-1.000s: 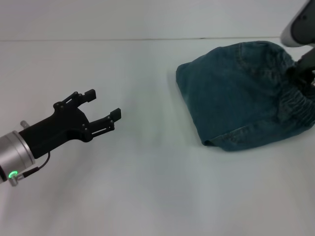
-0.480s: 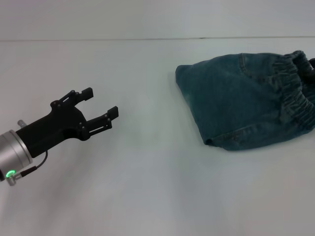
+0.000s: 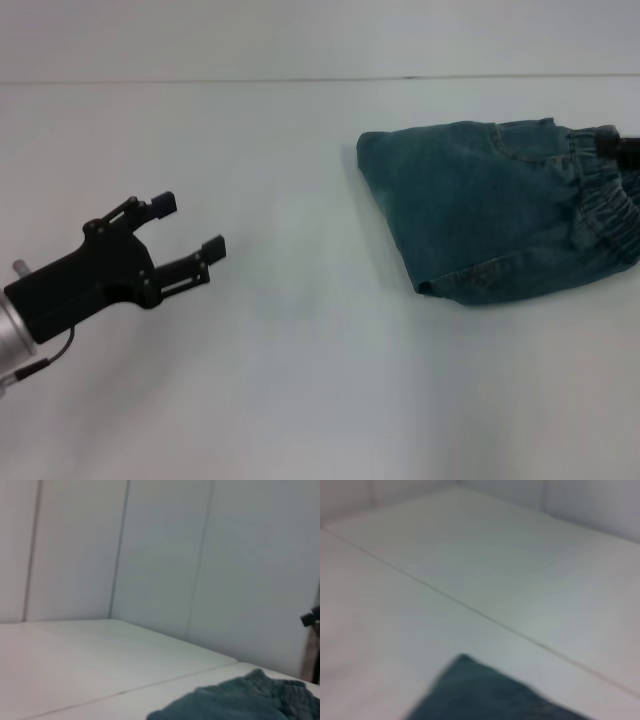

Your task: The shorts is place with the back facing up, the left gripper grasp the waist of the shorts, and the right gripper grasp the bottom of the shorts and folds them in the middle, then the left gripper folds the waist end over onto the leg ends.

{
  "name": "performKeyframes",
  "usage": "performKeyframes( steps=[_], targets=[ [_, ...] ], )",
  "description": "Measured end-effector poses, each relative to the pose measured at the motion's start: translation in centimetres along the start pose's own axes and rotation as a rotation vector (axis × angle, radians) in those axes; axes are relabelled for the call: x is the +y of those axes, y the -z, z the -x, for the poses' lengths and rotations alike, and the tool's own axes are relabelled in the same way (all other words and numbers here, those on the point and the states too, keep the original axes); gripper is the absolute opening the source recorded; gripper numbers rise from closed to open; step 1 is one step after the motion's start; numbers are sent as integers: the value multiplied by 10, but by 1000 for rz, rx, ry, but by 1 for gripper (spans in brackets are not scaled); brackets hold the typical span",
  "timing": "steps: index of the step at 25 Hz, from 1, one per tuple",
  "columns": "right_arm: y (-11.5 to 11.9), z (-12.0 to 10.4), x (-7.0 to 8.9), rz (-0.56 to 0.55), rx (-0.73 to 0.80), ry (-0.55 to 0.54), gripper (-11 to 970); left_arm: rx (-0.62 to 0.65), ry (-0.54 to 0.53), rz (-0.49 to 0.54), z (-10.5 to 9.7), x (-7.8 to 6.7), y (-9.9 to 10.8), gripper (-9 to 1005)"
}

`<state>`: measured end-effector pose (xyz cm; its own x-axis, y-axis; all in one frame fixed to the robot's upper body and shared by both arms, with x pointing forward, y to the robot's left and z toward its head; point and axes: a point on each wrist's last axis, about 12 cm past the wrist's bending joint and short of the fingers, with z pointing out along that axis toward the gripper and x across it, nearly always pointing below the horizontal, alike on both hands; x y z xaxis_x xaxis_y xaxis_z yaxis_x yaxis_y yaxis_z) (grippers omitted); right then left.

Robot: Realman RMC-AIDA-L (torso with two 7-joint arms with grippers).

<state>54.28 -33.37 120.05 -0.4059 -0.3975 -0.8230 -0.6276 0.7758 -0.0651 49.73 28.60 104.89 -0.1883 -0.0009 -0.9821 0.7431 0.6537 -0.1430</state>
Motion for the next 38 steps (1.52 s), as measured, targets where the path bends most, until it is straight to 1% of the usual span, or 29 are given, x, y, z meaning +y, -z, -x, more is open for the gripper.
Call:
performKeyframes(
  steps=[1, 2, 5, 7, 9, 11, 14, 16, 18, 20, 25, 28, 34, 38],
  targets=[
    [0, -6, 4, 33, -37, -4, 714, 8, -5, -16, -1, -1, 3, 918],
    [-1, -20, 10, 76, -69, -17, 756, 16, -10, -29, -1, -1, 7, 918],
    [-5, -56, 26, 200, -211, -51, 841, 45, -19, -79, -3, -3, 16, 918],
    [-8, -87, 40, 259, -318, -60, 898, 63, -20, -108, -3, -4, 22, 918],
    [-13, -112, 50, 282, -378, -53, 898, 72, -11, -121, -3, -3, 26, 918],
    [-18, -133, 60, 288, -409, -29, 899, 78, 1, -120, -2, -2, 29, 919],
    [-31, -157, 76, 281, -421, 19, 900, 81, 13, -107, -3, -1, 33, 919],
    [-42, -167, 87, 284, -412, 45, 902, 90, 15, -107, -5, -2, 35, 919],
    [-56, -174, 97, 300, -389, 71, 904, 109, 15, -112, -8, -2, 35, 919],
    [-67, -175, 102, 330, -365, 82, 906, 129, 14, -116, -10, -3, 35, 919],
    [-83, -164, 108, 384, -359, 144, 908, 149, 8, -95, -13, -1, 36, 919],
    [-87, -157, 107, 405, -369, 157, 909, 160, 3, -111, -13, -1, 38, 920],
    [-89, -151, 108, 434, -384, 175, 910, 183, -11, -193, -10, -6, 45, 919],
    [-88, -150, 109, 447, -397, 176, 910, 213, -18, -204, -11, -6, 50, 920]
  ],
)
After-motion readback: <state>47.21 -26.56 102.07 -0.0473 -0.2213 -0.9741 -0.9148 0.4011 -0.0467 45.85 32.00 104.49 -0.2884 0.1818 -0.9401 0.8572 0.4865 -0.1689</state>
